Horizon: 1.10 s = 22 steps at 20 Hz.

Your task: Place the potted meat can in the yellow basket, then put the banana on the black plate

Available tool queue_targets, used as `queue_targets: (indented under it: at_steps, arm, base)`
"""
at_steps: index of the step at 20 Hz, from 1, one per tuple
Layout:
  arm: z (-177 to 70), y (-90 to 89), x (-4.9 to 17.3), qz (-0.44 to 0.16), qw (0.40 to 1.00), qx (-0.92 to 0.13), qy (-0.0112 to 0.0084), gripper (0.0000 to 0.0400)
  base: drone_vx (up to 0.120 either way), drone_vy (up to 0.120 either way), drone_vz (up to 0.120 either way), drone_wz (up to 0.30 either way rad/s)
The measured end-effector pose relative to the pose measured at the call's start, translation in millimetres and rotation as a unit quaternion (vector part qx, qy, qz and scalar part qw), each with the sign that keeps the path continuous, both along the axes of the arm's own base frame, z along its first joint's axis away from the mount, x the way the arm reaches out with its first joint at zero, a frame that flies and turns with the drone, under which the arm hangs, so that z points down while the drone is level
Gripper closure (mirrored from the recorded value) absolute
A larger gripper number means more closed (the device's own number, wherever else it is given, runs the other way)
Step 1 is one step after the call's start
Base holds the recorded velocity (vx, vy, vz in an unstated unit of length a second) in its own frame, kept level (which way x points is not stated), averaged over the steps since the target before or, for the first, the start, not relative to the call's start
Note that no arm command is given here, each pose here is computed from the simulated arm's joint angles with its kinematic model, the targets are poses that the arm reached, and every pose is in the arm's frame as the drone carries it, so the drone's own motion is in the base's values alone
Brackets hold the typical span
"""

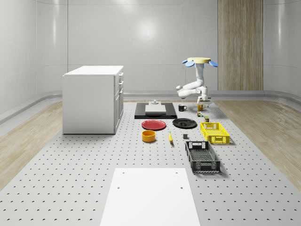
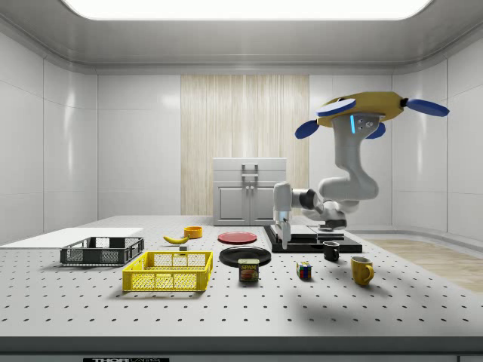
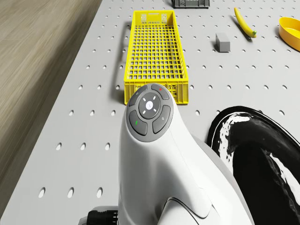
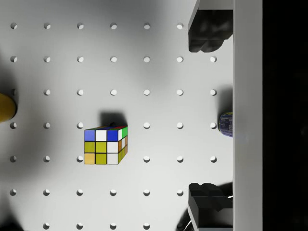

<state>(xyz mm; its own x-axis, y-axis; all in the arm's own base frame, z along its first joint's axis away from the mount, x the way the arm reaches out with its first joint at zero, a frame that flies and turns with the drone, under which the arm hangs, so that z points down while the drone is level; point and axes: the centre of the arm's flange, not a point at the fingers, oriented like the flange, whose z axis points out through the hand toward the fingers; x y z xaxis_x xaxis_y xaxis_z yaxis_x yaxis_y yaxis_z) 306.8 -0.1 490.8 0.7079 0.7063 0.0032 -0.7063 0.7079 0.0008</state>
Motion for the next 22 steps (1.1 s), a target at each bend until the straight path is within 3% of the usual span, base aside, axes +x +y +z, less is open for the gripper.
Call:
queue_targets:
  at_steps: [6,9,17,22]
  arm:
    - [0.0,-0.1,0.0,0.0,1.0,0.0,0.0,0.0]
    - [0.0,-0.1,0.0,0.0,1.0,-0.001,0.0,0.0]
    - [0.0,-0.1,0.0,0.0,1.0,-0.001,0.0001,0.0]
    - [0.0,-0.1,0.0,0.0,1.0,-0.001,0.0001,0.0]
  base:
    - [0.12,0.0,-0.113,0.0]
    - [0.12,-0.093,0.0,0.0]
    - [0.12,0.0,0.0,0.0]
    - [0.12,0.0,-0.064,0.0]
